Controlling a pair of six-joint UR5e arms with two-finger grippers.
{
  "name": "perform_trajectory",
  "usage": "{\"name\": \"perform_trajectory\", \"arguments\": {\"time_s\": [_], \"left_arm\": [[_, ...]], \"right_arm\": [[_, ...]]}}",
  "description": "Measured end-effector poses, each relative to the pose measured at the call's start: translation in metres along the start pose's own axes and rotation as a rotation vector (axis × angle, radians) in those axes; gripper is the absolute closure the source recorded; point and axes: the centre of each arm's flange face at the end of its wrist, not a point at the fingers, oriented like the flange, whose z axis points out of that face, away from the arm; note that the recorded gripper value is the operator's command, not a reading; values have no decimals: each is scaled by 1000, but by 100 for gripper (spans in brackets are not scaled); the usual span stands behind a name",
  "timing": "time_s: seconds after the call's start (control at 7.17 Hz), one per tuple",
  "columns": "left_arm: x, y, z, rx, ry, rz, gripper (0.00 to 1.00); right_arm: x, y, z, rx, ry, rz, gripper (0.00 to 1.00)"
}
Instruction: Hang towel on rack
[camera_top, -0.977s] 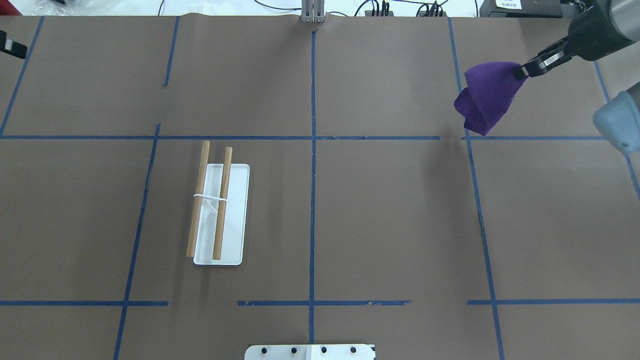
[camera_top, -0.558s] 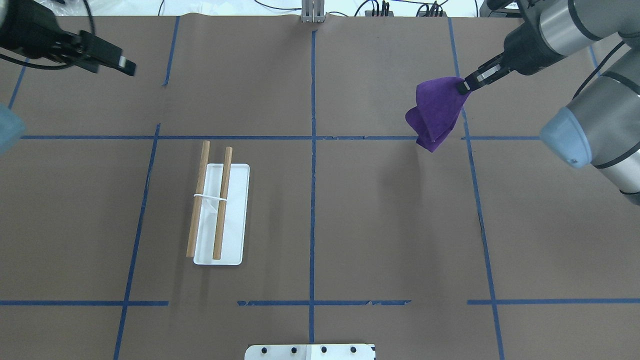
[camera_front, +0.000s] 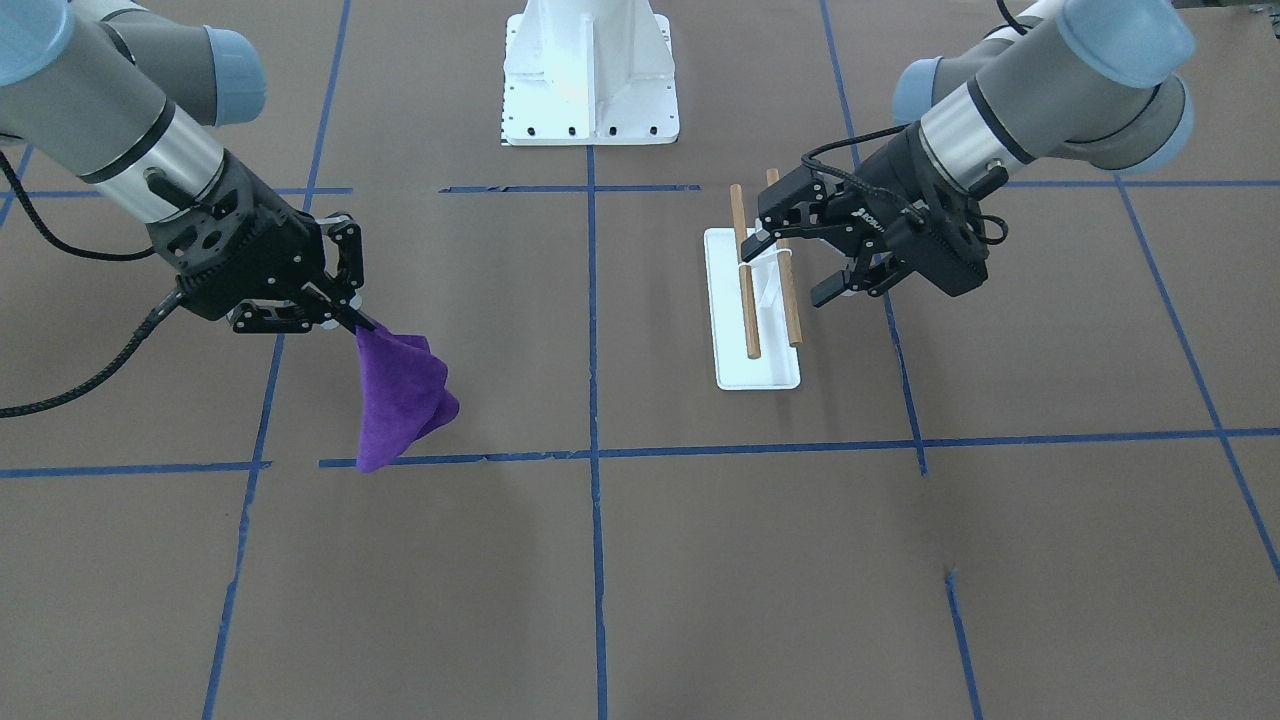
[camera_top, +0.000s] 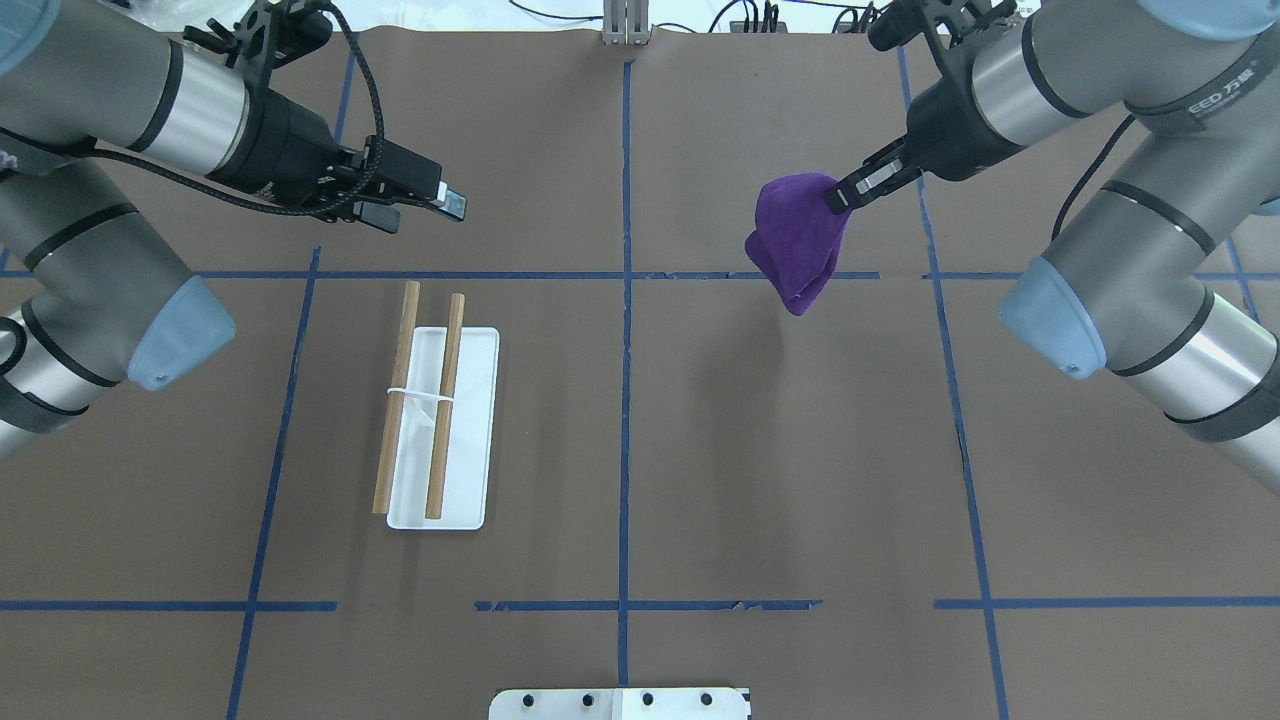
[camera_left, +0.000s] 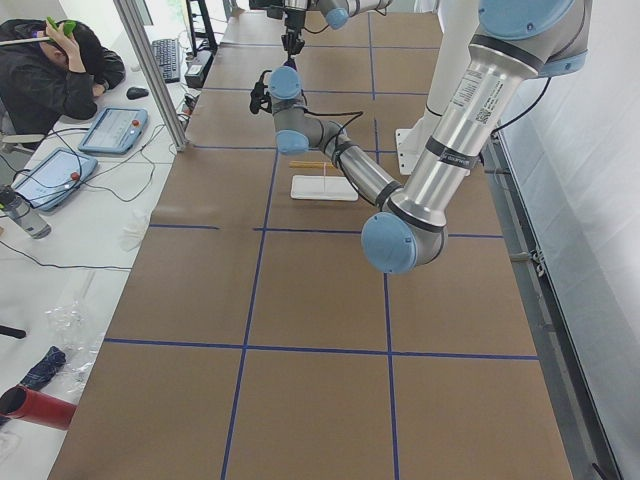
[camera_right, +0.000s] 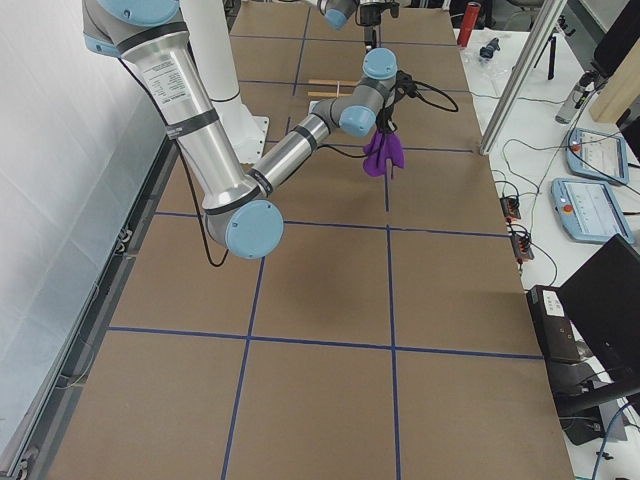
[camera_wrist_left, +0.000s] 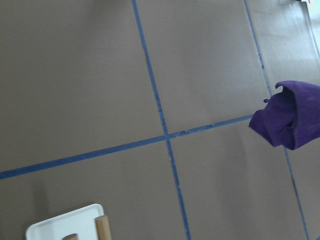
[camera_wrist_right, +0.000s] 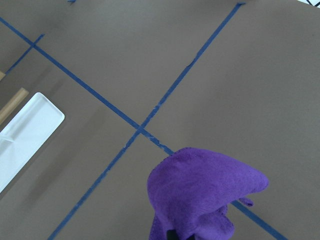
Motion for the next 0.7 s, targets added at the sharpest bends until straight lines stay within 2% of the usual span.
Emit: {"name": "perform_trajectory", "arguments": {"time_s": [0.28,0.56,0.7], "left_arm": [[19,6,17,41,51,-52,0],[33,12,26,37,77,-65,0],[39,17,32,24,86,-67,6]], "right_arm": [[-53,-5,7,29,-47,-21,100],[-95,0,22,97,-107,-67,100],[-109,3,25,136,-135,-66,100]]}}
